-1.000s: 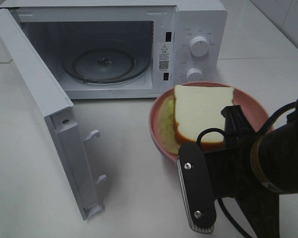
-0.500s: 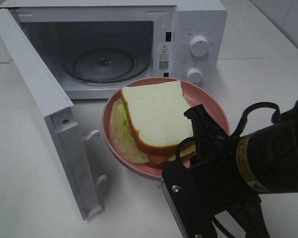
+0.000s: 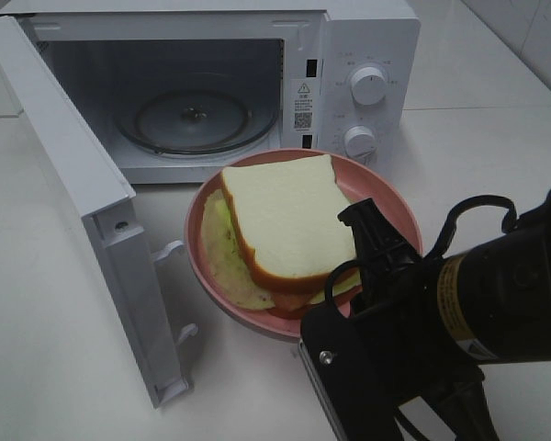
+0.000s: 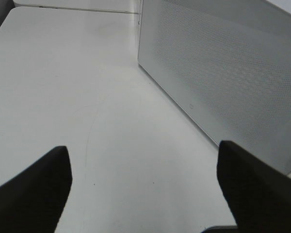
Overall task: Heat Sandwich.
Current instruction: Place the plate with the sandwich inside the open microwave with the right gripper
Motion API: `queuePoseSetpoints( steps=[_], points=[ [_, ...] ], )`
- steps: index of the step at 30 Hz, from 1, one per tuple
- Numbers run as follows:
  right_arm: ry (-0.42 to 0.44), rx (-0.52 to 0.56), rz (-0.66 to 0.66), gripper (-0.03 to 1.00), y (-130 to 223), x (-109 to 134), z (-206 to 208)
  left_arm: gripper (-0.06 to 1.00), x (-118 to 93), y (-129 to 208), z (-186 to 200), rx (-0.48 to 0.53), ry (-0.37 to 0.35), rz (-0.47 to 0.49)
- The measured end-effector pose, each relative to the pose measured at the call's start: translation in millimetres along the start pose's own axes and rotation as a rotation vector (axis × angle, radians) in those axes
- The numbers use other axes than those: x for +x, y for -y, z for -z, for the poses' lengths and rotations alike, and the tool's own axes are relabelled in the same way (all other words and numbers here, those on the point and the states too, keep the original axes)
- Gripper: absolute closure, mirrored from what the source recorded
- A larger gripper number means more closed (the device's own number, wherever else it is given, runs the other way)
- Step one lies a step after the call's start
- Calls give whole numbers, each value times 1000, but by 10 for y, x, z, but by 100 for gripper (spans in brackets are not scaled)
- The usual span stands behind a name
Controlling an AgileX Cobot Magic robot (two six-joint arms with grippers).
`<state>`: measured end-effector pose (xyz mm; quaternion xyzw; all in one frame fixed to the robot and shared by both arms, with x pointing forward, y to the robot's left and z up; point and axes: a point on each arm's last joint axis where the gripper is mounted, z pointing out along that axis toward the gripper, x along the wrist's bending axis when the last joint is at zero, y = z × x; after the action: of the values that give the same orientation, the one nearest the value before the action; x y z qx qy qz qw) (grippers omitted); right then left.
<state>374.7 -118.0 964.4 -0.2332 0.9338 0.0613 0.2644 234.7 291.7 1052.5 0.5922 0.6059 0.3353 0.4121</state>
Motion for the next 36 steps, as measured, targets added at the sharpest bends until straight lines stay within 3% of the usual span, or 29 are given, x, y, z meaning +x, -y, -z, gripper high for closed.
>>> queuePoseSetpoints(
  steps=[6,16,27,36],
  points=[
    [41,-71,10,92,-67,-37,-1,19,0,0,0,0,0,0],
    [26,-55,-14,92,-83,-188,-185,19,0,0,0,0,0,0],
    [132,-54,30,92,-82,-694,-426,19,0,0,0,0,0,0],
    [141,-53,20,92,-45,-911,-705,19,0,0,0,0,0,0]
  ],
)
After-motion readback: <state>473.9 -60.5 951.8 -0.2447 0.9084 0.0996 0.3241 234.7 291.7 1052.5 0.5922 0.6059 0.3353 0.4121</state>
